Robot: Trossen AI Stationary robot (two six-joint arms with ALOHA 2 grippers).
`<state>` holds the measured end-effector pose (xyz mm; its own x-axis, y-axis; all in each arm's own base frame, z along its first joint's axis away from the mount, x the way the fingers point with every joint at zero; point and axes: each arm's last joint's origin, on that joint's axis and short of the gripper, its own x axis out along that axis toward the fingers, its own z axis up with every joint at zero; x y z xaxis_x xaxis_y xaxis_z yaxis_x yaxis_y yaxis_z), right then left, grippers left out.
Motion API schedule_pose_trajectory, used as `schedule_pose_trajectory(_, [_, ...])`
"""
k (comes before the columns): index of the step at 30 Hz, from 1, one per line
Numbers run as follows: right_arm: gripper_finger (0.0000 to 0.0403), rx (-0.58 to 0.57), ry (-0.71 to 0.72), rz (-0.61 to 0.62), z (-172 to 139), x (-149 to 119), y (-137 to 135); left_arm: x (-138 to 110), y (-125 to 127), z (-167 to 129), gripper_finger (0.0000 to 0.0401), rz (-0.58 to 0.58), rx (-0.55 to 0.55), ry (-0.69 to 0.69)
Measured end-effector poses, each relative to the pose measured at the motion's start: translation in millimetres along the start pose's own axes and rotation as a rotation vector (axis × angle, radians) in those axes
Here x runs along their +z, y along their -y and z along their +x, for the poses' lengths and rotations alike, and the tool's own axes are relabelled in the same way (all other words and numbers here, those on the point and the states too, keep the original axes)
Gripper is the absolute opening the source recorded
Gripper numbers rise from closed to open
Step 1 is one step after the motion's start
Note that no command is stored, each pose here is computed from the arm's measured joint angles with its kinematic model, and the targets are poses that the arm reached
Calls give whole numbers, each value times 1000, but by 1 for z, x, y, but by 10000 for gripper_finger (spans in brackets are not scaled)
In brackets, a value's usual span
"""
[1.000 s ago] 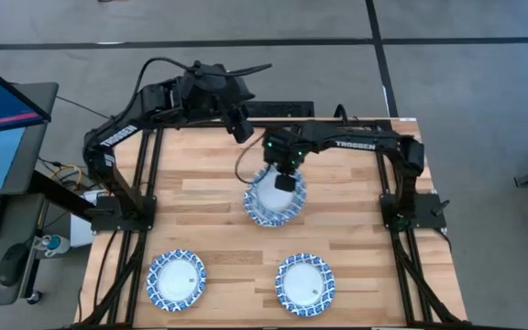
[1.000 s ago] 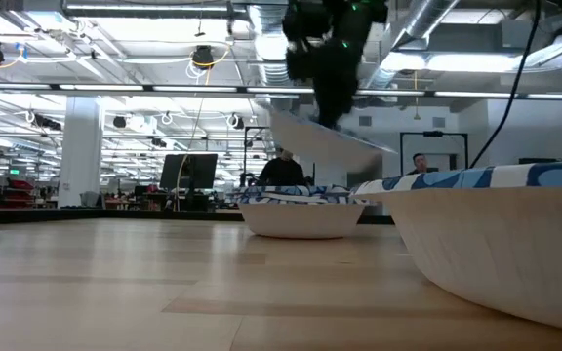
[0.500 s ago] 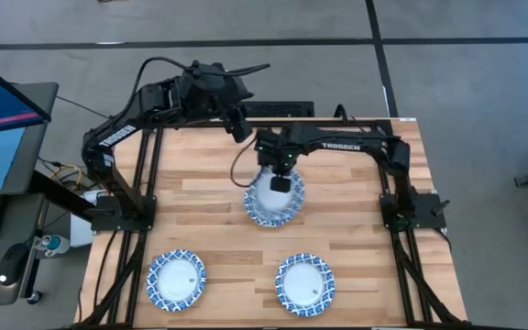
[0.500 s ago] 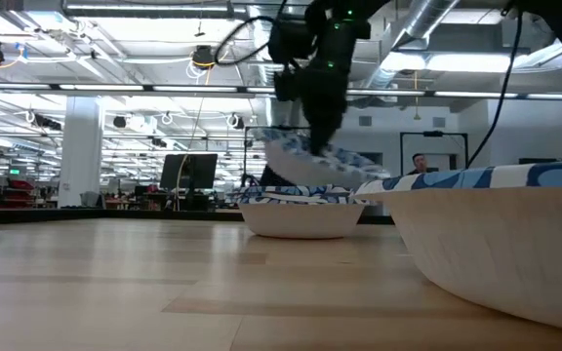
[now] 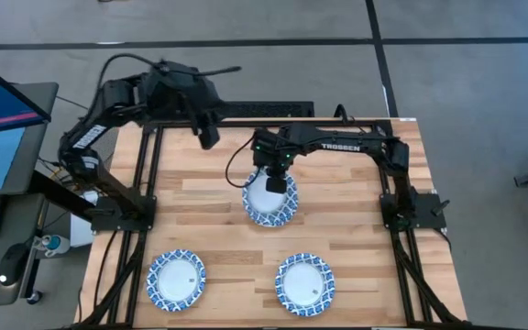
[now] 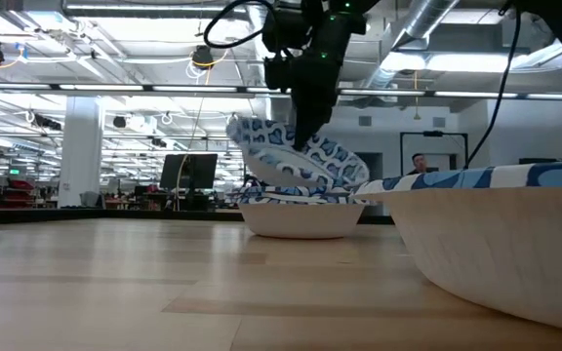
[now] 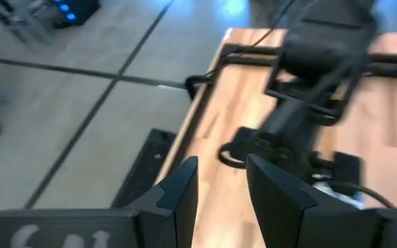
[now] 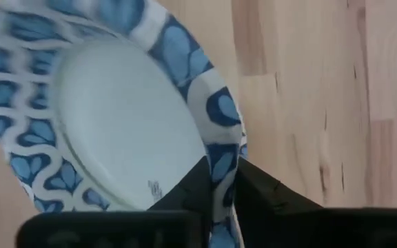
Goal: Nest bowls inside each other
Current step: Stack the white bowl on top of the other white bowl
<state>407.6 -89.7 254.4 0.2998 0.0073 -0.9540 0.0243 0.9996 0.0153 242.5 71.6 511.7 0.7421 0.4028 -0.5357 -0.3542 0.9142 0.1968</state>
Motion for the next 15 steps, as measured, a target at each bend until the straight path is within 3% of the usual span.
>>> schedule_pose_trajectory(7, [113,-8,50,-10,2,6,-1,-10,-4,-30,116,-16,-42,-5])
schedule_pose_trajectory(15, [168,2,-38,19,26,4,-6,-35,-3,-45,116,-29,-67,-66])
